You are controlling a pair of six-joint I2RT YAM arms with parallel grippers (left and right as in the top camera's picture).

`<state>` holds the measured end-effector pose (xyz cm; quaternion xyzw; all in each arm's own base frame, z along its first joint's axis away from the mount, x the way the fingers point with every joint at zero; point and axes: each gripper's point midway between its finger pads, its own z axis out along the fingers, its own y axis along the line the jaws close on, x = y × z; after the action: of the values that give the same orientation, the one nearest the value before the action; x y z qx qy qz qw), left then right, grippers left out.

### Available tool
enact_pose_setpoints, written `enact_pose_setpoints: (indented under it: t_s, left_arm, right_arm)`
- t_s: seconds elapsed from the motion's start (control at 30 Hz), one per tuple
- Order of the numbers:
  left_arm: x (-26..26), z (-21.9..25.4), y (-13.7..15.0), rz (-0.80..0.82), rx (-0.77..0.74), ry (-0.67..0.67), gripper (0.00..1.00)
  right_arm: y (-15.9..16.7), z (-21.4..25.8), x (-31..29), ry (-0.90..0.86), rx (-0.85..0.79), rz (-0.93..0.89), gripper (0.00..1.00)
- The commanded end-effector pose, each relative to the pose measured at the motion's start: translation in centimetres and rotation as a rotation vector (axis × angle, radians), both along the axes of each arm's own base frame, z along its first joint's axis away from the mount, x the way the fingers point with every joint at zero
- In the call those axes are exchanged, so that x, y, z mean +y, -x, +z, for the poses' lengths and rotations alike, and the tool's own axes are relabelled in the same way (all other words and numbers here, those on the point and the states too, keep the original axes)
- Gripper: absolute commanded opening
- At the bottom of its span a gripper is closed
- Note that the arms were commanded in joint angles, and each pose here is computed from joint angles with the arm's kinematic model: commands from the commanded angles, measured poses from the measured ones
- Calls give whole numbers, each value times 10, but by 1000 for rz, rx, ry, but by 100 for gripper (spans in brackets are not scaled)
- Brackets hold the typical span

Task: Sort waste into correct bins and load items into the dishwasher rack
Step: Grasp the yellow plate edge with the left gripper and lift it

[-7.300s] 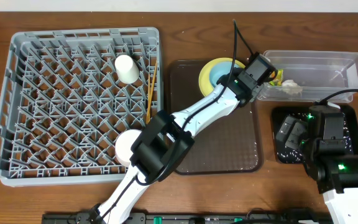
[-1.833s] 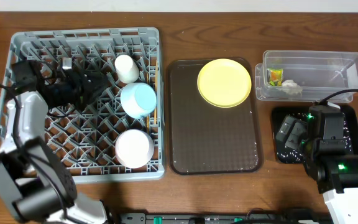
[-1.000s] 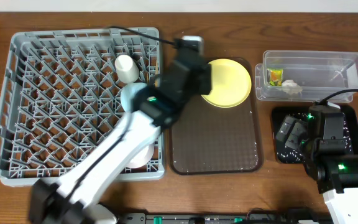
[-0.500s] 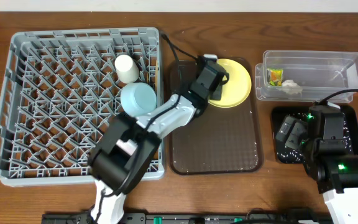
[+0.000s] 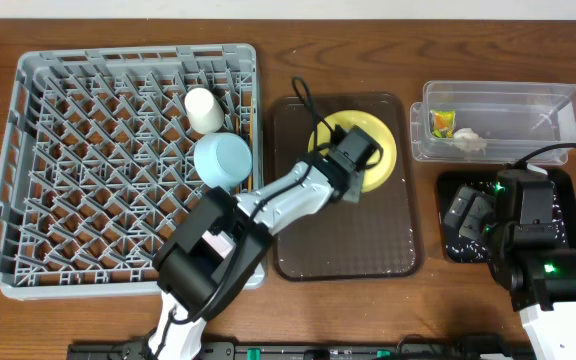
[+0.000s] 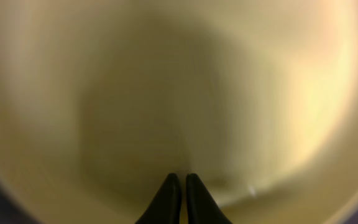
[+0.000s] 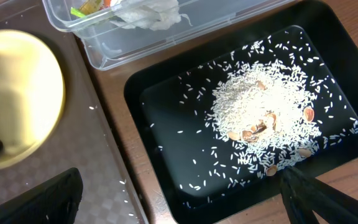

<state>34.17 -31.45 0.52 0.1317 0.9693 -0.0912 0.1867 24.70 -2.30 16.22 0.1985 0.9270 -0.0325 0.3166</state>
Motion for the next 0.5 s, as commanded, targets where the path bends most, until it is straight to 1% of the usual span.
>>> enact_pose_setpoints:
  t_s: [0.0,0.1,0.13,0.2,0.23,0.3,0.4,0.47]
  left_arm:
    - [-16,-21,59,-113,216,31,12]
    - [-17,-19,80,-143,270,11,15]
    - [-16,-16,84,-147,274,4,17]
    - [-13,-7,86,-148,273,0,17]
    - [-12,0,84,-144,263,4,22]
    - [-7,16,77,-130,223,8,27]
    - [8,47,57,-79,110,-8,31]
    - [21,66,44,-39,36,-27,35]
  right_arm:
    - [0,2,-3,16,-3,-5,99]
    - [0,2,-3,16,-3,-5,99]
    - [0,2,-3,16,-3,-5,99]
    - [0,2,-3,16,-3,-5,99]
    - [0,2,-3,16,-3,-5,99]
    - [0,2,-3,16,-3,-5,99]
    - [0,2,-3,16,-3,-5,99]
    - [0,2,-3,16,-3,-5,99]
